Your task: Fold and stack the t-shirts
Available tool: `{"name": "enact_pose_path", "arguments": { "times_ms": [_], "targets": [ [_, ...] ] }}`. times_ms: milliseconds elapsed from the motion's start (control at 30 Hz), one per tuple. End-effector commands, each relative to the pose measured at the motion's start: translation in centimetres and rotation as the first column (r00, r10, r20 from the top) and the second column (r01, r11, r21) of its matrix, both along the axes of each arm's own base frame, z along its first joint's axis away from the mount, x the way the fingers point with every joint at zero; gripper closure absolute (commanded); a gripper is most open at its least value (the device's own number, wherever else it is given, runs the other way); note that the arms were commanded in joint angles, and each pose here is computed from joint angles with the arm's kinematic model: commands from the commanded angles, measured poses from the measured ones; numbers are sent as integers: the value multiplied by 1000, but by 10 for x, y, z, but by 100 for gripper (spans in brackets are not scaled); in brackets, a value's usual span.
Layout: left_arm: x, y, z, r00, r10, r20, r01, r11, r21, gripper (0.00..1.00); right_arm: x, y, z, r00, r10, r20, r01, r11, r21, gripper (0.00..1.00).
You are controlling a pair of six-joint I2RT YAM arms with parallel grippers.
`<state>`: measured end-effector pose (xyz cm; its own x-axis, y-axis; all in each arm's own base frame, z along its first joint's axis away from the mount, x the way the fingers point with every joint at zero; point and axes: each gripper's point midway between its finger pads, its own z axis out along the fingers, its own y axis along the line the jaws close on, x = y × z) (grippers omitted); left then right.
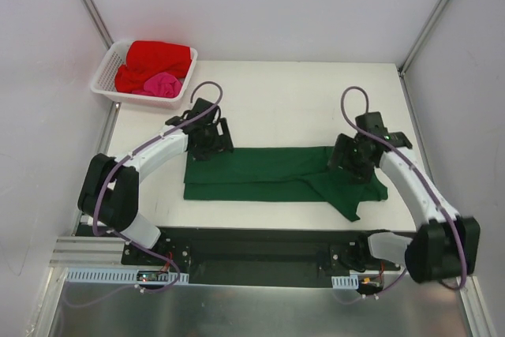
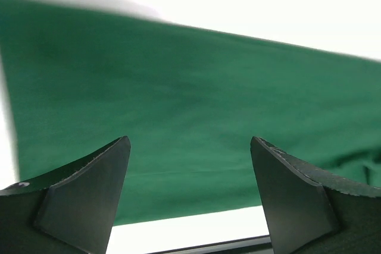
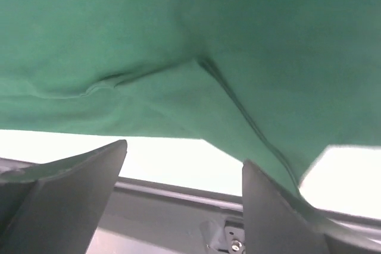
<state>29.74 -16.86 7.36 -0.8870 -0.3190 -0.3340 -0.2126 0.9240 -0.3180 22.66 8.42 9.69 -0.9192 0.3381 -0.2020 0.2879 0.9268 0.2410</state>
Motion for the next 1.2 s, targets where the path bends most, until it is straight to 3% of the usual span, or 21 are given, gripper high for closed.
{"name": "enact_pose_path", "arguments": {
  "times_ms": [0,133,233,433,633,733,900,1067,1167],
  "targets": [
    [12,-41,26,983,-159,97,160,987,-1,18,-67,-32,5,960,-271,-73,266,961,-72,17],
    [10,-56,22,981,-175,88,177,984,-10,18,-92,-50,-19,878,-471,-84,469,882,-41,15],
    [7,-57,16,982,-173,79,175,984,-20,18,-92,-51,-37,834,-540,-108,546,838,24,17],
    [2,-52,13,983,-160,88,162,987,-15,17,-77,-57,-49,843,-520,-139,523,852,-15,21],
    [-2,-47,11,987,-136,86,138,990,-14,17,-80,-64,-56,849,-510,-139,506,860,-63,34],
    [-4,-45,9,988,-131,81,132,991,-11,17,-84,-65,-61,852,-505,-140,500,863,-72,47],
    [-5,-45,8,989,-127,78,128,992,-12,17,-93,-71,-65,862,-482,-155,469,876,-117,50],
    [-3,-45,6,990,-123,72,124,992,-11,17,-86,-76,-54,882,-459,-110,445,886,-127,99],
    [-4,-46,5,990,-119,69,120,993,-14,17,-77,-78,-42,901,-430,-59,422,900,-114,99]
  ]
}}
